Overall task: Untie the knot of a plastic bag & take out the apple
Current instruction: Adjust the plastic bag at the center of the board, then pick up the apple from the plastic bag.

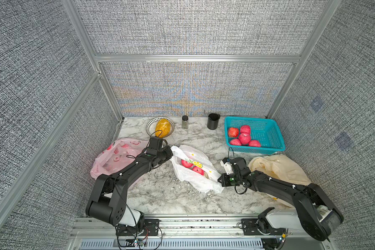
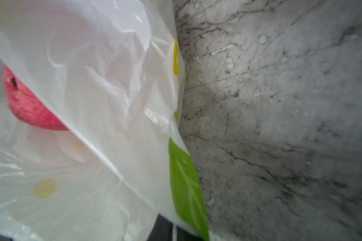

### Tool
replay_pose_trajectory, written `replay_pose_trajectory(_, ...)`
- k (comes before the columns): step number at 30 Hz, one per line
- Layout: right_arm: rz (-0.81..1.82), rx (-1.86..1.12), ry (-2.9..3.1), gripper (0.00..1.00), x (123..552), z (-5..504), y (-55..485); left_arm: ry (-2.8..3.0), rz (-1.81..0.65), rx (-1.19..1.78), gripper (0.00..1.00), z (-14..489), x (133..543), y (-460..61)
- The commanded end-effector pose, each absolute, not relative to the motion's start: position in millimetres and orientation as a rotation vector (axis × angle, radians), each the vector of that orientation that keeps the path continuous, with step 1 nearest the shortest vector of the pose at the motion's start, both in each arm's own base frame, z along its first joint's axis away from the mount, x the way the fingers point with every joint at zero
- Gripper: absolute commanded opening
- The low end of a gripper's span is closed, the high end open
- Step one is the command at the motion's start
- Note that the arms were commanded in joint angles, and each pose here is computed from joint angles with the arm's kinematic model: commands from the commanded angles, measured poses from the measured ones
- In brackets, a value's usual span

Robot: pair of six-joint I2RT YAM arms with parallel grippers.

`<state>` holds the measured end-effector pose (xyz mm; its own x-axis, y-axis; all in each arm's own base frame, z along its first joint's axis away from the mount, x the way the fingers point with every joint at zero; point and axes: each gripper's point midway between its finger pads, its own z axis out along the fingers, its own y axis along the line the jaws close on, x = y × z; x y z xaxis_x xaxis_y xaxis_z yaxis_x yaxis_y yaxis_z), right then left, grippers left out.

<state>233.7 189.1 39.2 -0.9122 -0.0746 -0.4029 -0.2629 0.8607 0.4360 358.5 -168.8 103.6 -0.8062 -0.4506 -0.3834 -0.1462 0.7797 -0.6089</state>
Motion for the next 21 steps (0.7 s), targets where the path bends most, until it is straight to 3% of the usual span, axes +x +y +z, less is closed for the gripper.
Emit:
replay_pose_trajectory(1, 0.650, -0.293, 2.634, 0.56, 235.9, 57.6, 189.4, 2.383, -0.753, -0.382, 0.05, 118.2, 368.7, -173.9)
replay_pose_trajectory(2, 0.659, -0.317, 2.614, 0.65, 237.4, 67.9, 193.6, 2.383, -0.749, -0.369, 0.05, 120.2, 368.0, -176.5)
replay_pose_trajectory(6, 0.654, -0.394, 2.549, 0.81, 243.6, 107.4, 207.4, 2.385, -0.738, -0.321, 0.07, 126.1, 365.3, -185.8)
replay_pose_trajectory(8, 0.636, -0.430, 2.499, 0.98, 248.1, 130.7, 213.9, 2.385, -0.729, -0.301, 0.07, 128.8, 363.9, -189.7)
replay_pose_trajectory(14, 0.733, -0.541, 2.341, 0.98, 263.0, 178.8, 254.8, 2.397, -0.702, -0.255, 0.07, 131.6, 354.6, -197.3)
replay_pose_trajectory(21, 0.826, -0.668, 2.357, 0.97, 266.2, 150.9, 309.2, 2.436, -0.698, -0.242, 0.08, 119.8, 337.7, -203.5)
